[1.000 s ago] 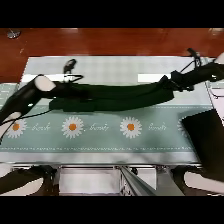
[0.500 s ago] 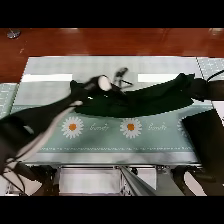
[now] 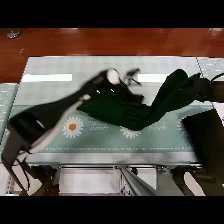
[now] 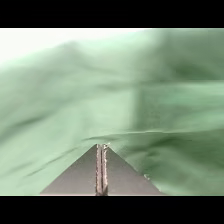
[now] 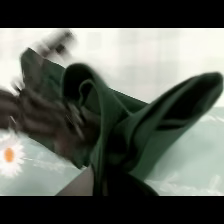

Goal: Fold the shirts.

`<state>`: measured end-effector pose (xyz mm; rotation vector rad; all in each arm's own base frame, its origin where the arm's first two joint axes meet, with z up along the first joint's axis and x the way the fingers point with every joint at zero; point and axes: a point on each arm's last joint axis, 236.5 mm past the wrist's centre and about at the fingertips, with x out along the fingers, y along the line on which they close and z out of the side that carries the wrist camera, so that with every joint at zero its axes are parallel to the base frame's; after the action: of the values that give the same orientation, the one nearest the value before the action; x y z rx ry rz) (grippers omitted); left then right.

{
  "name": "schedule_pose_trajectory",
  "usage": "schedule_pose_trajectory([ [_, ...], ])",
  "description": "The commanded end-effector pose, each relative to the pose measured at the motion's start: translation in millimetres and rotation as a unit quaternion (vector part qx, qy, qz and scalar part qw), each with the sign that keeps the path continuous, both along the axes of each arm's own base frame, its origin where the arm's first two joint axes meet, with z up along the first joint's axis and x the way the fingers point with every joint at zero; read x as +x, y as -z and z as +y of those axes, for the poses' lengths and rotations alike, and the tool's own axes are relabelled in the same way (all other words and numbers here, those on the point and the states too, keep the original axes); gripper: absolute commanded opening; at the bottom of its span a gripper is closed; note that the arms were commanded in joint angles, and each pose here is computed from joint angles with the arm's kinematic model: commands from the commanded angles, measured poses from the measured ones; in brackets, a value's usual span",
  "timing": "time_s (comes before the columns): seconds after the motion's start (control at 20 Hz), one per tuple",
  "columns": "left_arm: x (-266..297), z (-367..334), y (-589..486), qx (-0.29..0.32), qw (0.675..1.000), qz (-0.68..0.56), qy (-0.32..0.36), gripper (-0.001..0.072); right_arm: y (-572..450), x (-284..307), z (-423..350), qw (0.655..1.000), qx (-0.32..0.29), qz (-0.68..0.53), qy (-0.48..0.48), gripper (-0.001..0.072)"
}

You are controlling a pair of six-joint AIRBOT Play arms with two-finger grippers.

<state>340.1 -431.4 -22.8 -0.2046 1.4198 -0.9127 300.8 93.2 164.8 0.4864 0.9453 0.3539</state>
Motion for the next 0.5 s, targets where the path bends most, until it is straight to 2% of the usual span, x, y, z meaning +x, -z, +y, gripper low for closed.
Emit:
schedule_pose_trajectory([
  [0.0, 56, 100, -38, 0.029, 0.998, -0.014, -0.059, 0.0022, -6, 9, 36, 0.998, 0.037, -0.014, -0.04, 0.0019],
  [0.1, 80, 172, -67, 0.055, 0.989, -0.054, -0.126, 0.0022, 5, 16, 78, 0.995, 0.048, -0.007, -0.082, 0.0019],
  [0.2, 80, 231, -99, 0.058, 0.976, -0.102, -0.185, 0.0023, 15, 30, 119, 0.992, 0.055, -0.003, -0.114, 0.0019],
  [0.45, 1, 309, -122, 0.047, 0.941, -0.182, -0.283, 0.0024, 46, 71, 224, 0.979, 0.056, 0.023, -0.195, 0.0019],
])
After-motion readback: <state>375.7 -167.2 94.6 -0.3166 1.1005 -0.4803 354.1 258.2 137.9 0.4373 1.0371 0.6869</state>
